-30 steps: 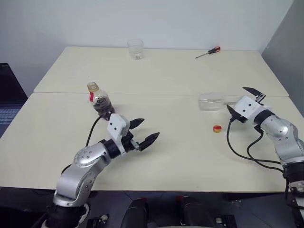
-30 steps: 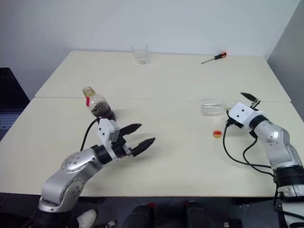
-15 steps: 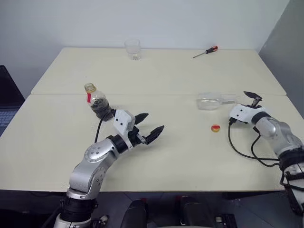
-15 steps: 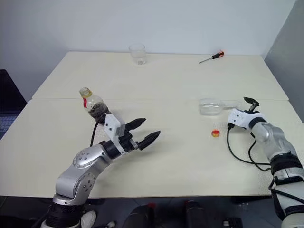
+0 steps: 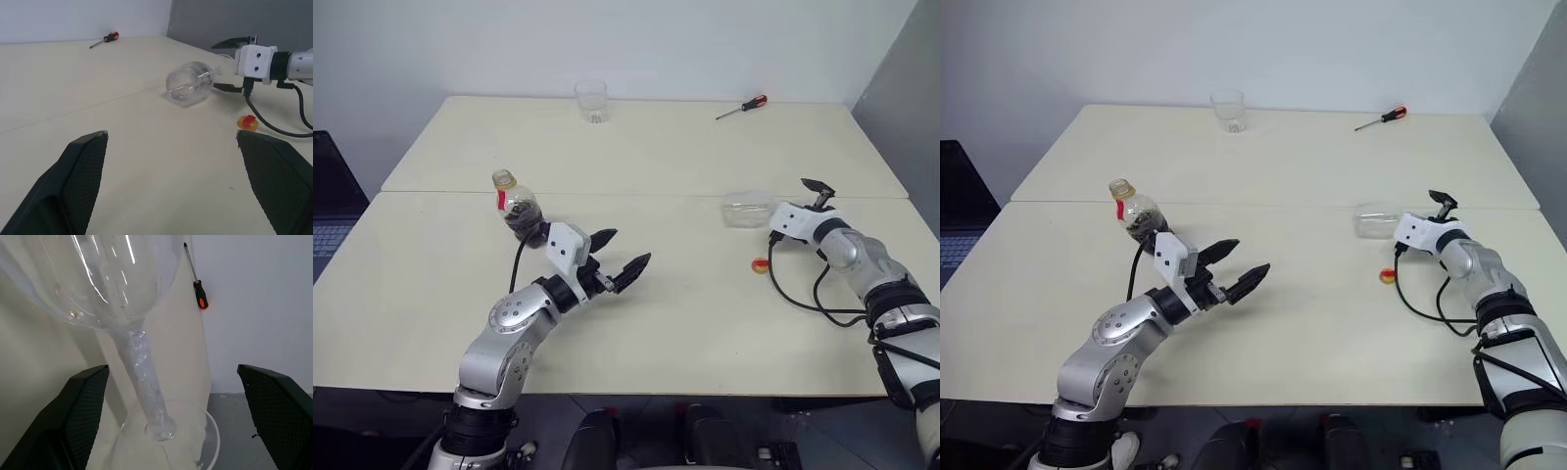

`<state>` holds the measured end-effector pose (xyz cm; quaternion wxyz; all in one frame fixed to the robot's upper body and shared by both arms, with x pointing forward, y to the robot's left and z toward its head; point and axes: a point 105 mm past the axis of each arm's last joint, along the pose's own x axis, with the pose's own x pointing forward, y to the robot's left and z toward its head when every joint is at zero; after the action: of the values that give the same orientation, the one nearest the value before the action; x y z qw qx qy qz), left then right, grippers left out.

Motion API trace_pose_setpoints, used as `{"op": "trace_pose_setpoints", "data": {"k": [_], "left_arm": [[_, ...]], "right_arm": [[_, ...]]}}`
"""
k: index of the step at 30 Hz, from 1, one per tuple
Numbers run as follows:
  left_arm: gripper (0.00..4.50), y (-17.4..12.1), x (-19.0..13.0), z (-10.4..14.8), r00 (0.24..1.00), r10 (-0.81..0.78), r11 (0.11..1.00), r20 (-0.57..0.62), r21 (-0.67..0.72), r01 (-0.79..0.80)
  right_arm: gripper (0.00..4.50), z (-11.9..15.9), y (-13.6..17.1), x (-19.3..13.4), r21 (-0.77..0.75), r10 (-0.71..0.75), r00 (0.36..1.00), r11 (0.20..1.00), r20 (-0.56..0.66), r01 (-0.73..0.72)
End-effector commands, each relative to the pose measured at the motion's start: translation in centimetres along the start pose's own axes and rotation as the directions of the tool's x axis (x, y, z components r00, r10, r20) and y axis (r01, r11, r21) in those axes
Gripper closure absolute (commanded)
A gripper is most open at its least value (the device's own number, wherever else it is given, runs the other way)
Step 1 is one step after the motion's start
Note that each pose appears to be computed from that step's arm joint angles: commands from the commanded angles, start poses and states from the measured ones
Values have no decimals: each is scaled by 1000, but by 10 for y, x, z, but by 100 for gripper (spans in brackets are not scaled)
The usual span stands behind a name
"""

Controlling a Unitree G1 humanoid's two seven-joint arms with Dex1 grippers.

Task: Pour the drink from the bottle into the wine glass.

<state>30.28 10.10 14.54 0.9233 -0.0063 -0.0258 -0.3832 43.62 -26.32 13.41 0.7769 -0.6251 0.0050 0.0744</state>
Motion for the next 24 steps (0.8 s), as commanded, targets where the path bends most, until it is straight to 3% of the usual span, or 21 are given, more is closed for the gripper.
{"op": "trace_pose_setpoints", "data": {"k": [1,13,16,24], "left_arm": [[4,-1,-2,14,999,0,1000,39,30,-1],[4,2,-2,17,999,4,1000,43,28,-5],[0,2,-2,17,999,6,1000,43,27,-7],[0,5,-1,18,999,23,1000,49,7,-24]], "right_arm": [[0,4,-12,4,-17,-35,999,999,8,35],[0,10,-16,12,-34,-49,999,998,-13,49],[59,10,-18,13,-29,-50,999,998,-17,50],[350,9,-19,14,-19,-50,998,999,-25,50]]}}
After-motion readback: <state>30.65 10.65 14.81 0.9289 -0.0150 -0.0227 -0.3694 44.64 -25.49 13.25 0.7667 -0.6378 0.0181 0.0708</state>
